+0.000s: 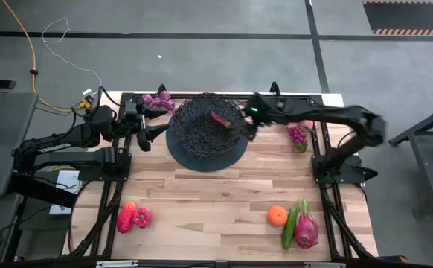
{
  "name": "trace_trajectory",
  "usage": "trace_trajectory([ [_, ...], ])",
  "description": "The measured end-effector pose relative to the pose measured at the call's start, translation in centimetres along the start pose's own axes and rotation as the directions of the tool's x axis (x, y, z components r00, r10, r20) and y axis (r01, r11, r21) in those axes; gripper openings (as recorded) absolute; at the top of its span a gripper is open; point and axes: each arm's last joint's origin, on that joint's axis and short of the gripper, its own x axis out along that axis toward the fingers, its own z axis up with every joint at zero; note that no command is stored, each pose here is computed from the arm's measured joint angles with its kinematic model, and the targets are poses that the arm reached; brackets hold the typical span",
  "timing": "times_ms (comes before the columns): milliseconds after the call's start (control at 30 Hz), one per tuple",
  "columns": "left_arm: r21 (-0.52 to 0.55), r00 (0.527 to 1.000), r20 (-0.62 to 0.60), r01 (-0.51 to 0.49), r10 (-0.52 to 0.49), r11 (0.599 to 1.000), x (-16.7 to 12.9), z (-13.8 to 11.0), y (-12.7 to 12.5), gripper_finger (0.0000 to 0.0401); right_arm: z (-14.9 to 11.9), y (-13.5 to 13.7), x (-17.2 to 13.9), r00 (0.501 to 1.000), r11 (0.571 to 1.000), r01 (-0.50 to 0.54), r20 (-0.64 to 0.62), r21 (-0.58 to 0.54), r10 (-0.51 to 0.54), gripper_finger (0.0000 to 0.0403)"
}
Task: Build produce basket
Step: Put the grapes into the wire basket
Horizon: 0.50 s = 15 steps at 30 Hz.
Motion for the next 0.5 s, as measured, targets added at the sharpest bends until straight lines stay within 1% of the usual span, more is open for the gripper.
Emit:
trace_trajectory([
  [67, 0.000, 1.000, 0.003, -0.012, 0.012, 1.000, 0.0, 0.0, 0.0, 0.0280, -2.0, -0.4, -1.9, 0.999, 0.997, 0.016, 0.039, 0.075, -0.019, 0.0239],
  [133, -0.001, 1.000, 0.006, -0.030, 0.030, 1.000, 0.0, 0.0, 0.1, 0.0280, -3.9, -0.9, -3.7, 0.997, 0.984, 0.063, 0.038, 0.167, -0.071, 0.0239],
  [200, -0.017, 0.999, 0.009, -0.042, 0.042, 0.999, 0.0, 0.0, 0.1, 0.0280, -5.7, -1.5, -4.9, 0.992, 0.950, 0.126, -0.039, 0.285, -0.119, 0.0239],
  [267, -0.025, 0.998, 0.012, -0.054, 0.054, 0.998, 0.0, 0.0, 0.2, 0.0280, -7.2, -2.3, -5.7, 0.977, 0.902, 0.199, -0.148, 0.383, -0.153, 0.0239],
  [333, -0.026, 0.998, 0.012, -0.057, 0.057, 0.998, 0.0, 0.0, 0.2, 0.0280, -8.6, -2.8, -6.1, 0.939, 0.861, 0.297, -0.290, 0.413, -0.185, 0.0239],
  [400, -0.027, 0.998, 0.013, -0.059, 0.059, 0.998, 0.0, 0.0, 0.2, 0.0280, -9.6, -3.2, -6.3, 0.884, 0.821, 0.391, -0.417, 0.416, -0.210, 0.0238],
  [467, -0.027, 0.998, 0.014, -0.064, 0.064, 0.998, 0.0, 0.0, 0.2, 0.0280, -10.3, -3.5, -6.3, 0.826, 0.780, 0.475, -0.512, 0.408, -0.236, 0.0238],
  [500, -0.027, 0.998, 0.014, -0.065, 0.065, 0.998, 0.0, 0.0, 0.2, 0.0280, -10.5, -3.5, -6.2, 0.806, 0.762, 0.504, -0.537, 0.406, -0.247, 0.0238],
])
